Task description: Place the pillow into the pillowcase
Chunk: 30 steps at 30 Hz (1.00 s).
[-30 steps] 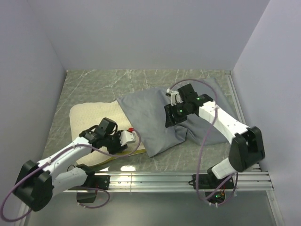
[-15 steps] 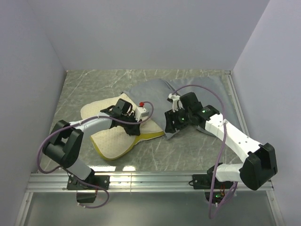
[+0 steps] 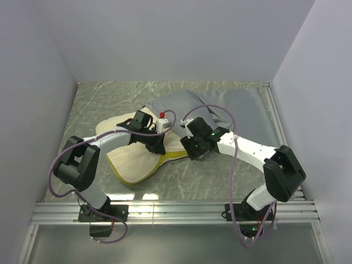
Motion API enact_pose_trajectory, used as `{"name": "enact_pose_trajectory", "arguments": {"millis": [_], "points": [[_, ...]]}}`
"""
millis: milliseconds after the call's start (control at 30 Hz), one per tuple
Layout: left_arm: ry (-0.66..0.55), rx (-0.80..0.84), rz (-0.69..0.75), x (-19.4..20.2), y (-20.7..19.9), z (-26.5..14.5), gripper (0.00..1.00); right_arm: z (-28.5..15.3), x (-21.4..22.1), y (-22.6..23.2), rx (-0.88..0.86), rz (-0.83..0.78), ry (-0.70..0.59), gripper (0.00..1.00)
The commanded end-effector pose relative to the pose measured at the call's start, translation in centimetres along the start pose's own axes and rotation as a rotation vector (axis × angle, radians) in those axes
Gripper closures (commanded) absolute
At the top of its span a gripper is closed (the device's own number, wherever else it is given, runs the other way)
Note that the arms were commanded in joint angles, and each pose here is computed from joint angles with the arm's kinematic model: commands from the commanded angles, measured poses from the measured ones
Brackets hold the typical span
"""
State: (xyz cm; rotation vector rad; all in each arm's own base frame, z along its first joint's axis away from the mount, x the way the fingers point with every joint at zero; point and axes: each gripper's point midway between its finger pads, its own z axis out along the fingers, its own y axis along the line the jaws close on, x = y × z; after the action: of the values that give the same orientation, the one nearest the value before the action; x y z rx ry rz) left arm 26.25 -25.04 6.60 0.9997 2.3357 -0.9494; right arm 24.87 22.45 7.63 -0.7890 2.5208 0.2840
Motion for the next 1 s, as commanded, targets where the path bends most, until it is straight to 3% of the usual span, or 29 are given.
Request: {"name": "enact_pose_trajectory", "arguments": {"millis": [0,33,100,133,233,300,400,633,800,967], "points": [[-0.092,0.047,0.003,-3.0,-0.7,-0.8,1.0,0.5,-1.5,-2.2,0.12,0.003,-0.025,0.43],[-0.107,0.042,-0.019,-3.2,-0.3,-1.1,1.0,0.6,-1.4,-1.9,0.106,0.0,-0.022,0.6],[-0.122,0.064,-0.041,-3.5,-0.3,-1.4,1.0,0.0,-2.0,-1.5,0.075,-0.007,-0.047,0.81],[-0.139,0.065,-0.058,-3.8,0.0,-1.7,1.0,-0.3,-2.5,-1.1,0.057,-0.013,-0.059,1.0],[-0.175,0.088,-0.096,-4.5,-0.1,-2.4,1.0,-2.3,-4.8,1.9,-0.113,-0.056,-0.11,1.0],[-0.219,0.115,-0.09,-5.6,-0.4,-2.9,1.0,-5.6,-7.1,6.5,-0.369,-0.097,-0.176,1.0],[-0.298,0.164,-0.115,-7.8,-1.7,-4.0,1.0,-10.2,-10.1,12.1,-0.607,-0.185,-0.246,1.0],[-0.535,0.227,-0.172,-13.3,-3.5,-8.8,1.0,-16.9,-12.5,21.5,-0.977,-0.315,-0.251,1.0],[-0.528,0.154,-0.267,-11.3,-0.4,-9.6,1.0,-19.8,-8.9,25.4,-1.165,-0.349,-0.2,1.0],[-0.38,0.1,-0.354,-5.9,2.3,-8.2,1.0,-17.6,-7.6,22.7,-1.085,-0.282,-0.194,1.0]]}}
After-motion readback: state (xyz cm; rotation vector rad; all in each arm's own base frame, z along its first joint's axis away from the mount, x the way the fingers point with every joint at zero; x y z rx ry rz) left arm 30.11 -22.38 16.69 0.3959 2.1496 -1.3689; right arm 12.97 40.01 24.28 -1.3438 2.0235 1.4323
